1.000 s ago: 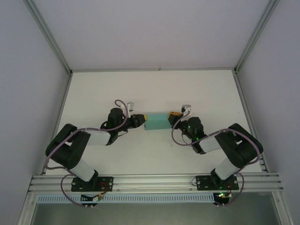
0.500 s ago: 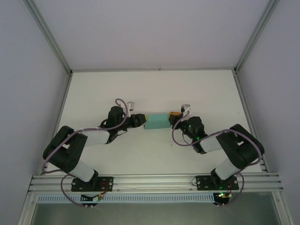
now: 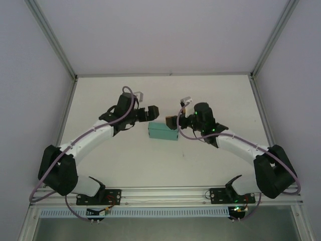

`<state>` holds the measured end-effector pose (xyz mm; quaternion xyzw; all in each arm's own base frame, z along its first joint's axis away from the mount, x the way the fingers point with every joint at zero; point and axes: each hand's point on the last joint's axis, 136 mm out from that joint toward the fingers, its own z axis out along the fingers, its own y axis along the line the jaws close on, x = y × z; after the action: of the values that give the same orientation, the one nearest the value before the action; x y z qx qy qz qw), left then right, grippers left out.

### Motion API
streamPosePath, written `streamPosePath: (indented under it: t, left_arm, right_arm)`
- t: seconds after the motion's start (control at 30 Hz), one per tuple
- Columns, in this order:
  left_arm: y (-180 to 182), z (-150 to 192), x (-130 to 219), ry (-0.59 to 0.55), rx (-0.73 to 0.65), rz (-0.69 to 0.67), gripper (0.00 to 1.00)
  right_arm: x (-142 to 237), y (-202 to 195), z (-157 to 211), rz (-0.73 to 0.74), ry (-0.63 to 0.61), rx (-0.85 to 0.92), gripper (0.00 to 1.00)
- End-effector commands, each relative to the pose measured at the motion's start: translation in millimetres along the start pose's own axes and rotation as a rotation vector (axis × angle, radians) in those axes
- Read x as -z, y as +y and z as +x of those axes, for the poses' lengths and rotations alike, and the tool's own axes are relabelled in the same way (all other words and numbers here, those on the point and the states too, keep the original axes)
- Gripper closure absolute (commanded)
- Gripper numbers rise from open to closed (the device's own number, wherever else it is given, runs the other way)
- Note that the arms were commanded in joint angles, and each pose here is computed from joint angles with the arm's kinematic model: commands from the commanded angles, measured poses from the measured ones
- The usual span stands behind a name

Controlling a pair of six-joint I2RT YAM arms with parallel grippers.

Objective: Assemble paper box

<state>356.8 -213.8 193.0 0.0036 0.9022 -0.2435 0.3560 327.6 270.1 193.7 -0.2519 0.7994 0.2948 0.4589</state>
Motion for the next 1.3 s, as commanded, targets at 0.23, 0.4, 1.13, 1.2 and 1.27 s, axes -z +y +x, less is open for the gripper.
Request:
streamPosePath:
  t: [0.23, 0.4, 1.13, 1.2, 1.27]
  left_arm:
    - [86, 5, 52, -0.06, -0.08, -0.463, 0.0]
    - [110, 15, 69, -0.085, -0.045, -0.56, 0.0]
    - [142, 33, 110, -0.133, 0.0, -0.686, 0.0]
    - [143, 34, 114, -0.141, 0.005, -0.689, 0.0]
    - [144, 37, 116, -0.146, 0.012, -0.684, 0.0]
  right_arm:
    - [8, 45, 50, -0.339, 0.493, 0.661, 0.0]
    - [-16, 29, 68, -0.302, 0.668, 0.78, 0.0]
    - [-82, -7, 68, 0.15, 0.685, 1.131, 0.44]
    - [-83, -10, 65, 0.199, 0.665, 1.171, 0.5]
    - [-81, -8, 65, 0.226, 0.66, 1.2, 0.5]
